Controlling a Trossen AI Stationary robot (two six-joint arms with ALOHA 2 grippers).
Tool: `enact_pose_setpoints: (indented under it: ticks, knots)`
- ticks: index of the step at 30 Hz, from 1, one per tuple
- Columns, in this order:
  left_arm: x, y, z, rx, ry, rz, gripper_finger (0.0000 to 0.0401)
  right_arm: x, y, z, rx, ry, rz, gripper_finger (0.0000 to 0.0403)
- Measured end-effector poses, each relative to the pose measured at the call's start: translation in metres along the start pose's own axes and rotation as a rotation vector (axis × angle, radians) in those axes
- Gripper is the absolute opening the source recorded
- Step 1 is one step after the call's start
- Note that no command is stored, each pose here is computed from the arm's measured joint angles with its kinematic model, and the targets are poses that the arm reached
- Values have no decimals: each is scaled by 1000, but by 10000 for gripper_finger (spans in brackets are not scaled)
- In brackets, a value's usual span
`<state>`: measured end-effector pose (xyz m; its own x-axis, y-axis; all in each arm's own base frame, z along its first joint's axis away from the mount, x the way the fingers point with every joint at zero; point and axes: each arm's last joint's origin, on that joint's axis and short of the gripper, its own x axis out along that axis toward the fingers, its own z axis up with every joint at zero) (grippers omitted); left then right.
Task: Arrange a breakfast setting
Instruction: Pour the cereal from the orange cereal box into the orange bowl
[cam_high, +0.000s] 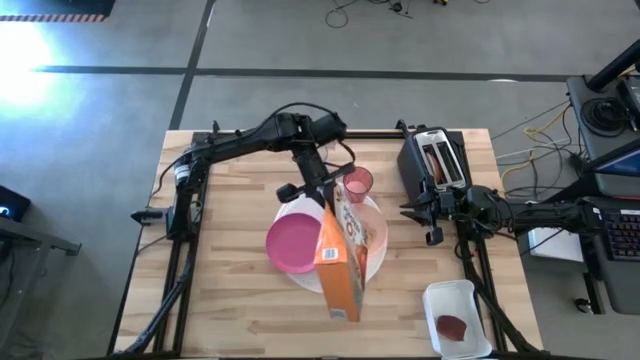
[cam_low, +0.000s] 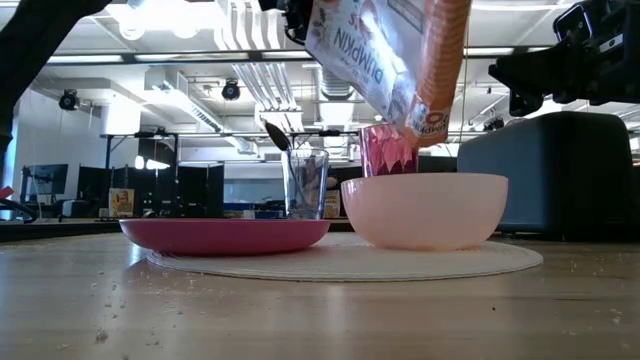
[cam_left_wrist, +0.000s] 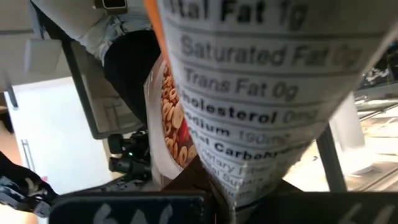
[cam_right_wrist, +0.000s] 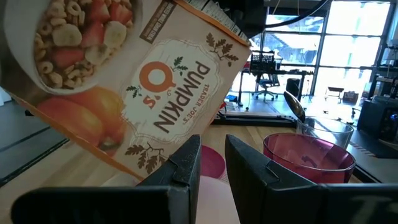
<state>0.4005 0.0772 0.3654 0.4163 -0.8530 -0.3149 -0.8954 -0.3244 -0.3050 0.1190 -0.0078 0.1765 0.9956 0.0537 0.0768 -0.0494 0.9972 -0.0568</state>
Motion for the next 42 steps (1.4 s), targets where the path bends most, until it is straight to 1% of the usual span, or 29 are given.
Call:
enact_pose_setpoints:
  ticks: [4,12,19,22,30,42]
  knots:
    - [0,0,0,-30,2,-1,0,0,0,0,0,0,0,63]
    - [0,-1,0,-34,10,-3,0,0,0,0,0,0,0,63]
    - [0,-6,0,29,9,-24,0,0,0,0,0,0,0,63]
    - [1,-5,0,18,5,-19,0,0,0,0,0,0,0,63]
    - [2,-5,-1,46,6,-15,0,0,0,0,0,0,0,63]
    - [2,-5,0,53,5,-18,0,0,0,0,0,0,0,63]
